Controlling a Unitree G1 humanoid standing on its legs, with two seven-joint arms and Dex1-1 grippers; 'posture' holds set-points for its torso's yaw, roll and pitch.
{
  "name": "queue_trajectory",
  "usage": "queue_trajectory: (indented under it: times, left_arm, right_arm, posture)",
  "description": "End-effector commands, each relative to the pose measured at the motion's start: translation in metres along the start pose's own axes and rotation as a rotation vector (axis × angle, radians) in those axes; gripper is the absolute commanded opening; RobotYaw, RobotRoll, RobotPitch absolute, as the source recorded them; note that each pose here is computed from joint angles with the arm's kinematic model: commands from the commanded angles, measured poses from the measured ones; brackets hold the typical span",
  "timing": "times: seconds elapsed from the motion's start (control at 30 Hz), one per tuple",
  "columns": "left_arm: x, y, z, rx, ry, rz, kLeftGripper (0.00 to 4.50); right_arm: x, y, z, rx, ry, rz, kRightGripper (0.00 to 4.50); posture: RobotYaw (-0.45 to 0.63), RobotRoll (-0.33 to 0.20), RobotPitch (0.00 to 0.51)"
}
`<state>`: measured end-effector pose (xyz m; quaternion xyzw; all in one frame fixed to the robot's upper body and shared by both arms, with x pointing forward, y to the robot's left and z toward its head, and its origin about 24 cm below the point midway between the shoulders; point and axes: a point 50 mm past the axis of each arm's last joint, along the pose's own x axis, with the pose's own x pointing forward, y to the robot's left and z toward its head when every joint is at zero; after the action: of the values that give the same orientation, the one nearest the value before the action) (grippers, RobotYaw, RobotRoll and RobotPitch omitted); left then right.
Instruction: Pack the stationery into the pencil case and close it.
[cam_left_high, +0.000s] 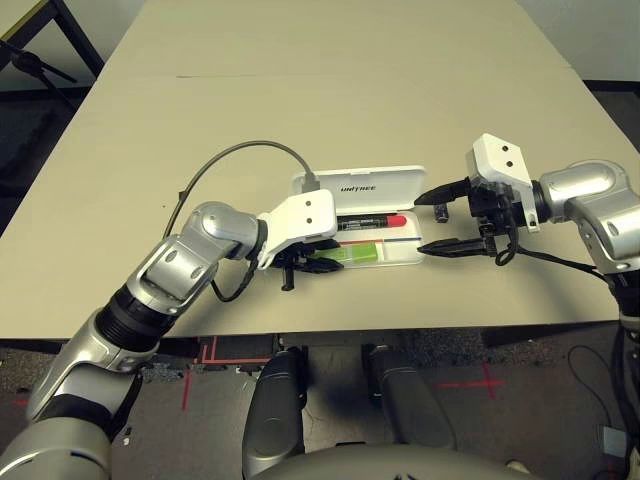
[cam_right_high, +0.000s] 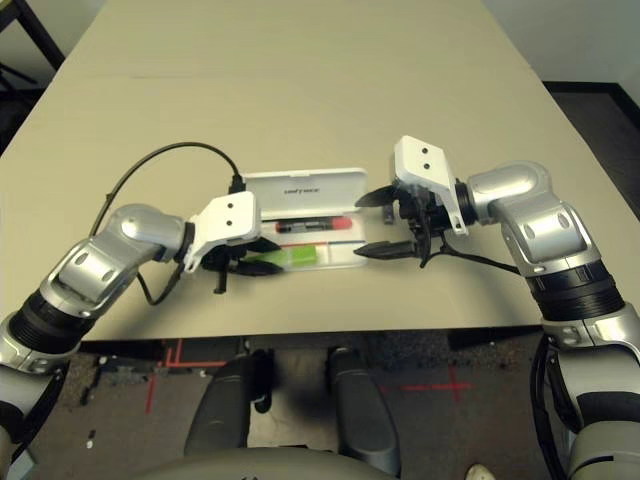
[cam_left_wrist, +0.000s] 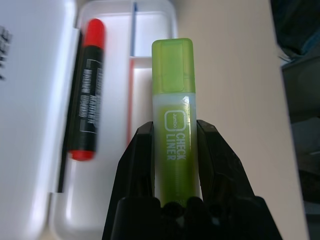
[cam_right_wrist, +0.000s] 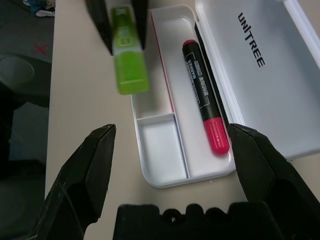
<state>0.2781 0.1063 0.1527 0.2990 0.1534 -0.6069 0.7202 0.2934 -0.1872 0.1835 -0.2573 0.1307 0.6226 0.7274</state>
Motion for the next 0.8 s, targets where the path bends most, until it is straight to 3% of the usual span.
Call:
queue_trajectory:
  times: [0.03,0.6,0.8]
  left_arm:
    - [0.0059,0.0006,0.0007,0.018,0.009,-0.009,1.09]
    - [0.0105,-0.0031,0.0023,0.016,-0.006,-0.029,1.09]
    - [0.002,-0.0011,0.0059,0.018,-0.035,0.002,3.33]
  right_arm:
    - [0.0004,0.0031,0.001,-0.011,-0.004,-0.003,4.5]
    - [0.0057,0.0045,-0.0024,-0.019,-0.005,-0.002,4.5]
    - [0.0054,0.0032,-0.0037,-0.022,-0.001,-0.007,4.5]
  posture:
    - [-0.04,0.0,0.221]
    - [-0.04,0.0,0.22]
    - [-0.04,0.0,0.216]
